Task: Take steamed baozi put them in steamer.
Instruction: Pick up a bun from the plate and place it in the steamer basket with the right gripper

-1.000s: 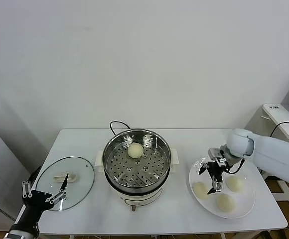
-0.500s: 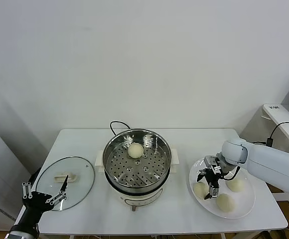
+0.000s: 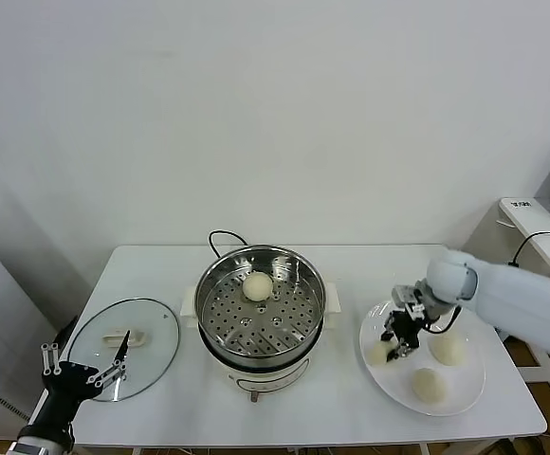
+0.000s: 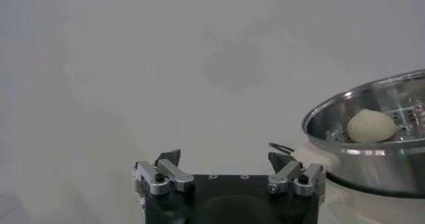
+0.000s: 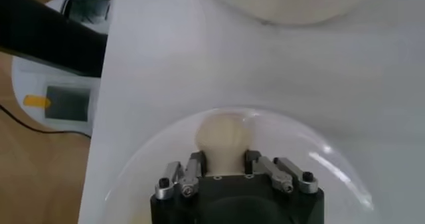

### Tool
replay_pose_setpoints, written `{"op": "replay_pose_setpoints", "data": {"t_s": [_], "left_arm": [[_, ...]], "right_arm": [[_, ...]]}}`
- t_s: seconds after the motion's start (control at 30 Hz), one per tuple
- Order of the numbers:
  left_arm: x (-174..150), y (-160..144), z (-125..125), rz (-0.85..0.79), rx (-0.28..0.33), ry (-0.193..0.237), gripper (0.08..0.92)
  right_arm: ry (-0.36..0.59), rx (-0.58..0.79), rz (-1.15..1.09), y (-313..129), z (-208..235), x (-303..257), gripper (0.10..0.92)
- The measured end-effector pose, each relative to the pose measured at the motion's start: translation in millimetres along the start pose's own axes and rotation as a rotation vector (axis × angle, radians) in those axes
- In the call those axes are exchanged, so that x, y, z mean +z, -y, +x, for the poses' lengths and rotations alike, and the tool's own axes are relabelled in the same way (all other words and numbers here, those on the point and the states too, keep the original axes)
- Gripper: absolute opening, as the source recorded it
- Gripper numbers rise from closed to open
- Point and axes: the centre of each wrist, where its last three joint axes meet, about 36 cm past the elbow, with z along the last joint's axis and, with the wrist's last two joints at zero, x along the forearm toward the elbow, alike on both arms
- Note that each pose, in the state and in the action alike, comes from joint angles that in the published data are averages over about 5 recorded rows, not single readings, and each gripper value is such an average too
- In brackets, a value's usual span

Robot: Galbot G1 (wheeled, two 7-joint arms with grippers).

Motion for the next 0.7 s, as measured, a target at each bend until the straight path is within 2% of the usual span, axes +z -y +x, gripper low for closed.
{"op": "replay_pose_setpoints", "data": {"t_s": [0.23, 0.37, 0.53, 0.7], "left_arm": [[-4, 0, -1, -0.001, -0.003, 0.009, 0.823], [-6, 0, -2, 0.001, -0.004, 0.013, 0.823], [-7, 0, -2, 0.003, -0.006, 0.018, 0.823], [-7, 0, -1, 0.008, -0.011, 0.017, 0.823]], "right_arm": [[0.069, 0.034, 0.037, 30, 79, -56, 0.340], [0.111, 0.040, 0.060, 38, 102, -99, 0.341], [0.134, 0.038, 0.083, 44, 97, -155, 0.340], [0.150, 0.025, 0.094, 48, 64, -206, 0.340]]}}
